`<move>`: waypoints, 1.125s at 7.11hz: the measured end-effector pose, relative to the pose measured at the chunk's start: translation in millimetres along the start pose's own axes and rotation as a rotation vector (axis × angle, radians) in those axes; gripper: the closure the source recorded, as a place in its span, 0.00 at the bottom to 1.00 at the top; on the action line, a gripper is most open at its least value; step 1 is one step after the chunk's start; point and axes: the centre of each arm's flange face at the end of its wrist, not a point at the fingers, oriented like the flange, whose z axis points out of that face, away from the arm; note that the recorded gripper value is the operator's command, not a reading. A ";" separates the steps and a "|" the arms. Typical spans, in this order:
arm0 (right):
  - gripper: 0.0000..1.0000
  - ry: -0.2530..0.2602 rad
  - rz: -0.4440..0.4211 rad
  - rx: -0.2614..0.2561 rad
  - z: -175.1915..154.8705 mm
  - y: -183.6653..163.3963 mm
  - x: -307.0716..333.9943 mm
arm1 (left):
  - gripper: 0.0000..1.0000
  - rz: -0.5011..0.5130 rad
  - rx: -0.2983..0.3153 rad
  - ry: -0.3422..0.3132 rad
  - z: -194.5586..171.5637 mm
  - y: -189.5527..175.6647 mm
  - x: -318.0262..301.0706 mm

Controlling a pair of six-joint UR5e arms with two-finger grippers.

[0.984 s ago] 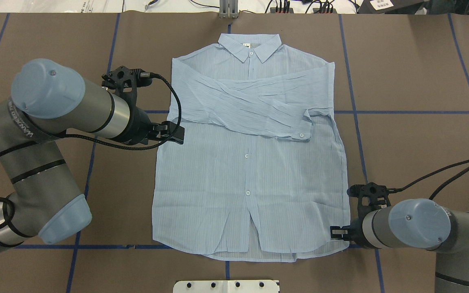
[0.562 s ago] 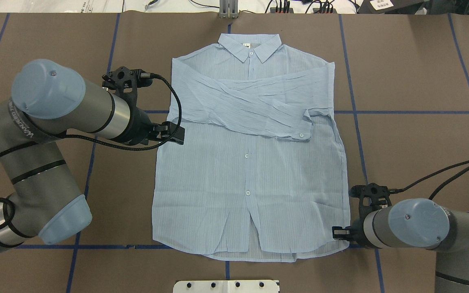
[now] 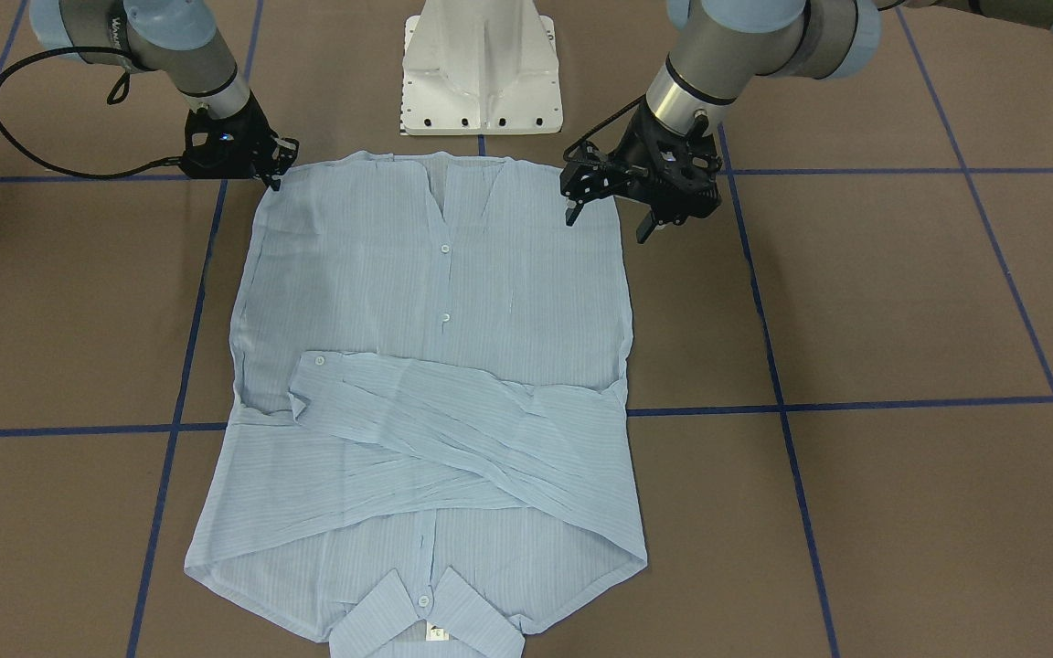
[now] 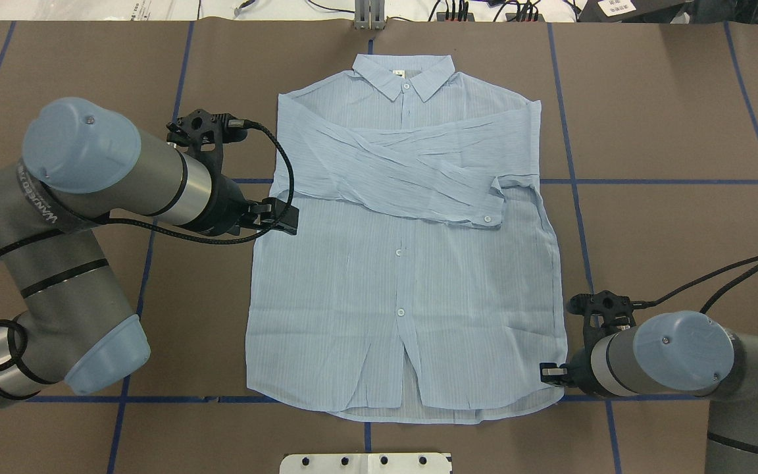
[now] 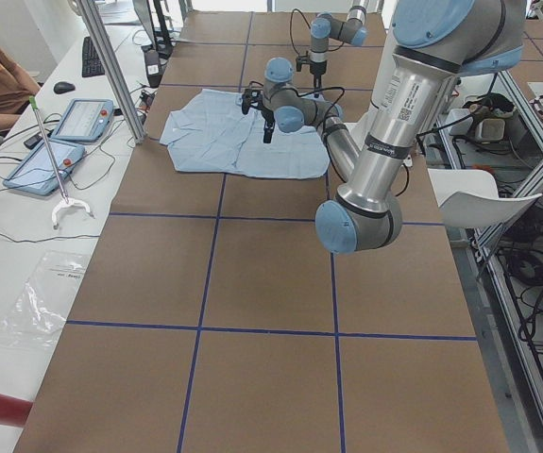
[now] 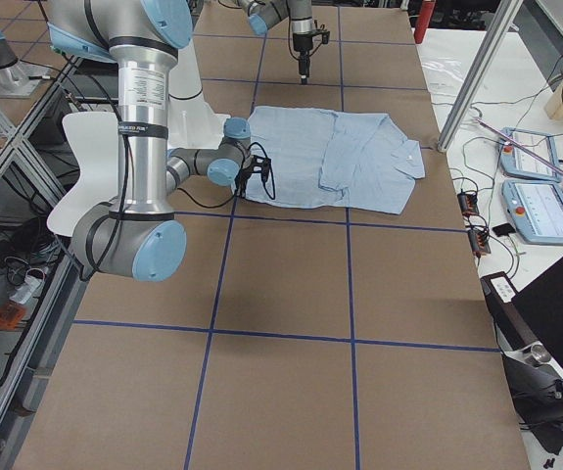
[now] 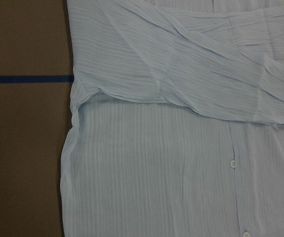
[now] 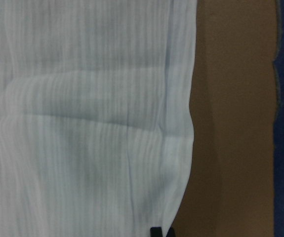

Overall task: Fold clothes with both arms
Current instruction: 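Grasp both hem corners with the left and right grippers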

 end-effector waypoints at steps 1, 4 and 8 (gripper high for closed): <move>1.00 -0.012 0.001 0.006 -6.7 -1.3 -2.1 | 0.01 -0.006 -0.004 -0.009 2.8 1.1 -4.8; 1.00 -0.041 0.009 0.036 -24.6 -8.3 -5.2 | 0.02 -0.122 -0.065 -0.075 31.1 36.7 -34.9; 1.00 -0.072 0.026 0.061 -42.0 -21.0 -6.5 | 0.21 -0.245 -0.198 -0.146 94.2 148.6 -14.2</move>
